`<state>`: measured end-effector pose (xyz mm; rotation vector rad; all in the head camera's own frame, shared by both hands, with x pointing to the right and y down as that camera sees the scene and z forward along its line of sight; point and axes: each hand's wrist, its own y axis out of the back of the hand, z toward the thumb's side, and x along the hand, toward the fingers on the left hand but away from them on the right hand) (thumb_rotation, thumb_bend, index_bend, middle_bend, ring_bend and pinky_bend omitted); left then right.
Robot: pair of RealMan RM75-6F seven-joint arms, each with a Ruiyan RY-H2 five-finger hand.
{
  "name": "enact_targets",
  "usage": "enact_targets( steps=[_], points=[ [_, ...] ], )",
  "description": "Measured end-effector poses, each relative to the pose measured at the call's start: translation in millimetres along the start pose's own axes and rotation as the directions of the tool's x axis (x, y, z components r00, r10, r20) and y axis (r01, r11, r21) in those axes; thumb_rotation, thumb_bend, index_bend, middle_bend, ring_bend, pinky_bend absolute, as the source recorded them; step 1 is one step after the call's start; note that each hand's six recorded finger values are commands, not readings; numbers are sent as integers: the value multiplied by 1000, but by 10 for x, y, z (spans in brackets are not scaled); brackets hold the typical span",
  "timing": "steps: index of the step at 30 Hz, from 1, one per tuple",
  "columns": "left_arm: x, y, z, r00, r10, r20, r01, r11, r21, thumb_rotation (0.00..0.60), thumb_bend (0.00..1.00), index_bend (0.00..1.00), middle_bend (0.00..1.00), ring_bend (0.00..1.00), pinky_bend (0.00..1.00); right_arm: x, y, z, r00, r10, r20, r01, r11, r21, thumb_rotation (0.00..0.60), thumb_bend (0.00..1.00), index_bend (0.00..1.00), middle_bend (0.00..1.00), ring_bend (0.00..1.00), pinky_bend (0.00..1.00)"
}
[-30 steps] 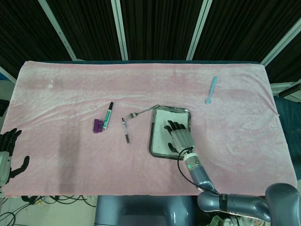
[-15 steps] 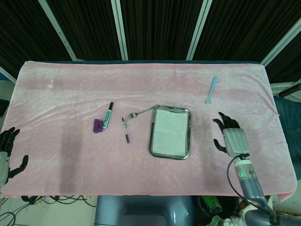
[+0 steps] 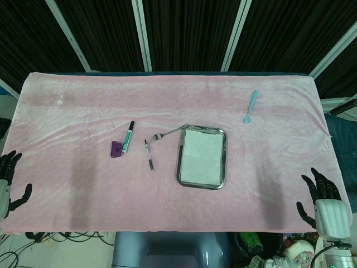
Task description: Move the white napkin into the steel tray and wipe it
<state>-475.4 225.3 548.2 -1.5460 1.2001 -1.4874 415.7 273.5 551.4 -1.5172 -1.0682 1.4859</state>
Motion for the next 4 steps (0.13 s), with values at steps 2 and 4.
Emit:
enact_targets(
  steps=[2, 4],
  points=[
    [2, -2, 3, 1000, -1, 2, 1, 1000, 3, 600, 407, 91, 28, 0, 0, 22, -16, -15, 1000, 16, 0, -16, 1000, 5, 600, 236, 163, 35, 94, 165],
    [4, -3, 4, 1000, -2, 5, 2, 1000, 8, 600, 406, 91, 27, 0, 0, 35, -36, -30, 999, 42, -3, -42, 999, 11, 600, 233, 156, 35, 94, 165]
  ],
)
